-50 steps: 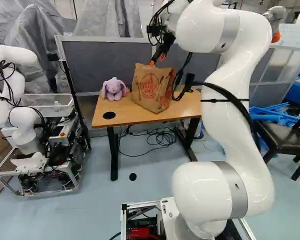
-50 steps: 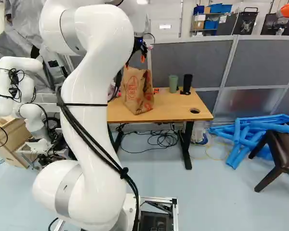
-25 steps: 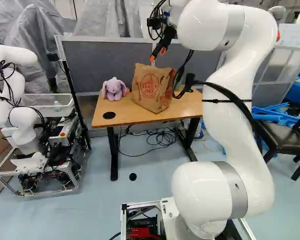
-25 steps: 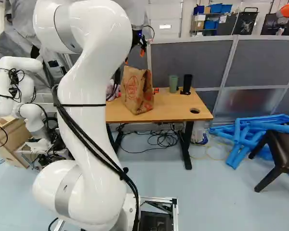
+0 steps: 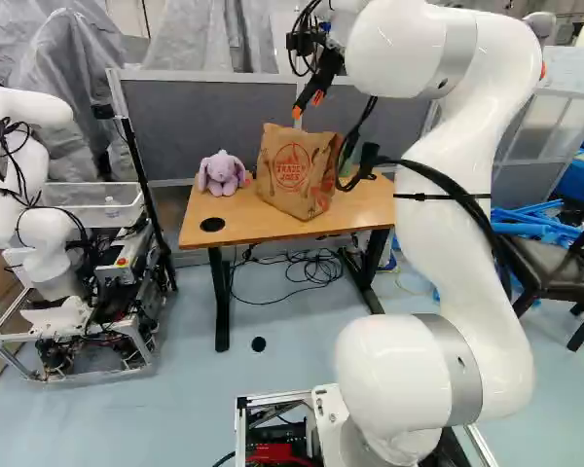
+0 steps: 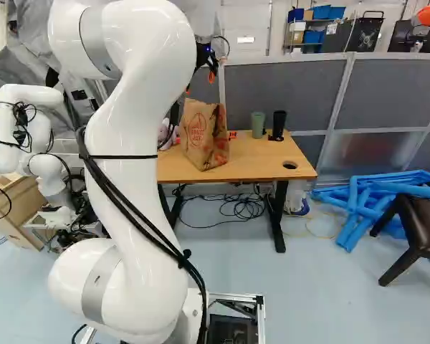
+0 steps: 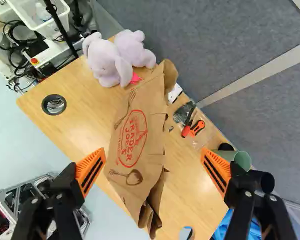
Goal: Pick up the bag on the ground and place it on the table
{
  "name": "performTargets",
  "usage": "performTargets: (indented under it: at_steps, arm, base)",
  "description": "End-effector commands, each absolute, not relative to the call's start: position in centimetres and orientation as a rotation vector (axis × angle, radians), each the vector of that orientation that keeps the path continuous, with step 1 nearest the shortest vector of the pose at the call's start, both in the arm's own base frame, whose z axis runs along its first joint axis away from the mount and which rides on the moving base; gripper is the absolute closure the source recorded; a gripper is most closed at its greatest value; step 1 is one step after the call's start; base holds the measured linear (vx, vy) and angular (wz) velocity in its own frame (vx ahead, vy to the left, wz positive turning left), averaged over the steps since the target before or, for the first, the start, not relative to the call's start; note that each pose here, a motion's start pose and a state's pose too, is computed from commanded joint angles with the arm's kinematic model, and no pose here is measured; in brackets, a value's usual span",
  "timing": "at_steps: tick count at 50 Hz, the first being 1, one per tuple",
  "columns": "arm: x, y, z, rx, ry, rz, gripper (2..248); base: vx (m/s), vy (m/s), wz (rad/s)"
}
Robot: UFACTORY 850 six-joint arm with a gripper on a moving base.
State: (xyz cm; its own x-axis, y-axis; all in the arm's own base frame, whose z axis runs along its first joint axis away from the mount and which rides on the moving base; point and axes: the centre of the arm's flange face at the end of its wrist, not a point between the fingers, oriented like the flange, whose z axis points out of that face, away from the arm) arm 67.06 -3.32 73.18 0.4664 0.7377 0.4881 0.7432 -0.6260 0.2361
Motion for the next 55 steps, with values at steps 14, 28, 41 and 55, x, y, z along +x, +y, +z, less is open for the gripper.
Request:
performTargets:
  at_steps: [14,28,41,55]
  arm:
    - [67.06,-3.32,73.18,-2.682,-1.354,-0.885,3]
    - [67.06,-3.32,73.18,-2.682,-1.354,-0.885,3]
    - [67.06,-3.32,73.18,-2.682,-1.354,-0.885,3]
    - [67.03,-3.32,73.10,-2.685,-1.350,-0.887,3]
  base:
    - [-0.118,-0.004,-0.003]
    - [-0.227,-0.004,0.006]
    - [-0.216,-0.006,0.004]
    - [-0.010,0.001,-0.001]
